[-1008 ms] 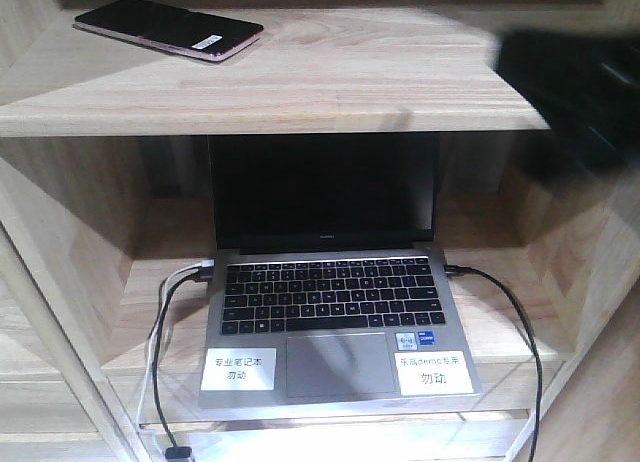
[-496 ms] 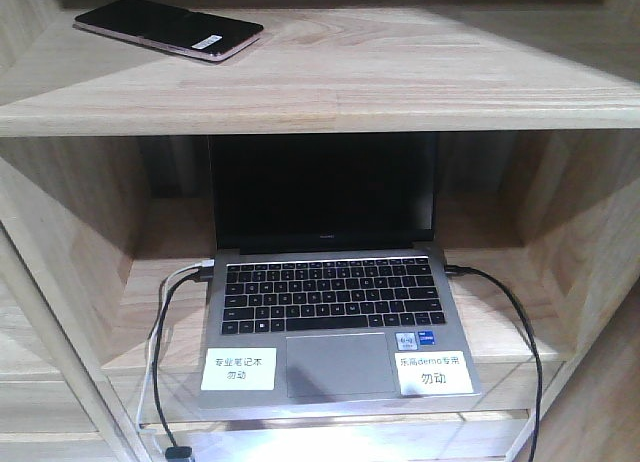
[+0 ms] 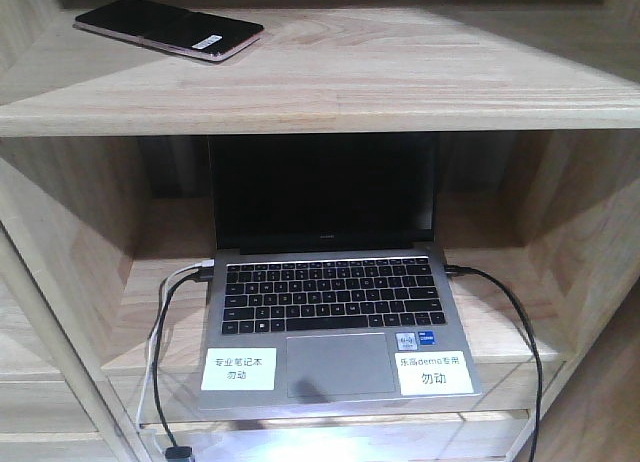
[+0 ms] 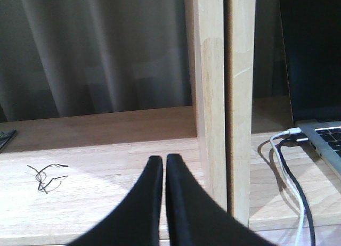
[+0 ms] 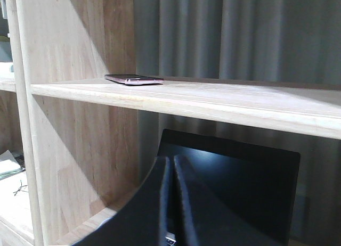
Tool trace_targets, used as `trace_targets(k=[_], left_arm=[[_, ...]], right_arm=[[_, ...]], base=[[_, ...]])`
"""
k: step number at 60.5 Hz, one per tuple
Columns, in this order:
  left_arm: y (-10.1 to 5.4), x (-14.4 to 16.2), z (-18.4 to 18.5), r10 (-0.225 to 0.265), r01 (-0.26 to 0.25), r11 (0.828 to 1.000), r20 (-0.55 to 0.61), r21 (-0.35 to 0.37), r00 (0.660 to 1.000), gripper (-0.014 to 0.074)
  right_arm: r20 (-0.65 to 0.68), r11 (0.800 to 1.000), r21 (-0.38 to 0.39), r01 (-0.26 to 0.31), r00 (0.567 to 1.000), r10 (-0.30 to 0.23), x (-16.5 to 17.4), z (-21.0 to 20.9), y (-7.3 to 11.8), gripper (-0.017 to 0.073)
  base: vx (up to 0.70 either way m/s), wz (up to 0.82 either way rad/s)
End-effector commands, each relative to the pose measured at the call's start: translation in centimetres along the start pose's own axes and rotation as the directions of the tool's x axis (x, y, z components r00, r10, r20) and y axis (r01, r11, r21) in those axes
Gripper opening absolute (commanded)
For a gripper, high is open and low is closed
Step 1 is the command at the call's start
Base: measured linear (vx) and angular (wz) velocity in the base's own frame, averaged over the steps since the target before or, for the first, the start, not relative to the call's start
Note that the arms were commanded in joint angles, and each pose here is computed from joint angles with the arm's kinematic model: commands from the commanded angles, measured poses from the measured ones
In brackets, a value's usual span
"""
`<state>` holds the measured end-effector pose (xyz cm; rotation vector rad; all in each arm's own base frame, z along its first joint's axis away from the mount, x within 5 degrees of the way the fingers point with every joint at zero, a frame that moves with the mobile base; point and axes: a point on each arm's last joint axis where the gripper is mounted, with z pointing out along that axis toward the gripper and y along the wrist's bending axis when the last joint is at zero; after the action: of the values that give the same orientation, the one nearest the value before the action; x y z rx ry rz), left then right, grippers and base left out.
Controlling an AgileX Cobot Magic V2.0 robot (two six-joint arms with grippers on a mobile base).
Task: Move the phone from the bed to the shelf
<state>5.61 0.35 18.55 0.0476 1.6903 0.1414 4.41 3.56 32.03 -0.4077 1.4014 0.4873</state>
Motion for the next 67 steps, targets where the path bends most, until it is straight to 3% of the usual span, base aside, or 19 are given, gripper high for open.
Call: trace_targets(k=[1,24,33,52,67], left_arm=[[0.17,-1.44,-0.31,-0.014,0.015,1.000,0.107,-0.011,0.994,0.0001],[0.17,-1.44,-0.31,-0.014,0.015,1.000,0.107,-0.011,0.994,0.0001],[0.17,-1.44,-0.31,-0.014,0.015,1.000,0.107,-0.011,0.994,0.0001],[0.17,-1.44,-0.31,-0.014,0.015,1.000,0.107,-0.011,0.994,0.0001],[0.17,-1.44,-0.31,-0.014,0.015,1.000,0.107,-0.011,0.994,0.0001]], right_arm=[[0.052,0.999,0.035,-0.012,0.999,0.010,-1.12,0.04,-0.30,-0.0006],[0.051,0.999,0.034,-0.013,0.999,0.011,-1.11,0.04,-0.29,-0.0006],[0.056,0.998,0.040,-0.056,0.997,0.054,-1.13,0.04,-0.37,-0.0006],[0.019,0.990,0.125,-0.064,0.998,0.062,-0.75,-0.01,-1.12,-0.0006],[0.019,0.989,0.130,-0.071,0.997,0.069,-0.74,-0.02,-1.17,-0.0006]], base=[[0.00,0.00],[0.00,0.00],[0.00,0.00],[0.00,0.00],[0.00,0.00]])
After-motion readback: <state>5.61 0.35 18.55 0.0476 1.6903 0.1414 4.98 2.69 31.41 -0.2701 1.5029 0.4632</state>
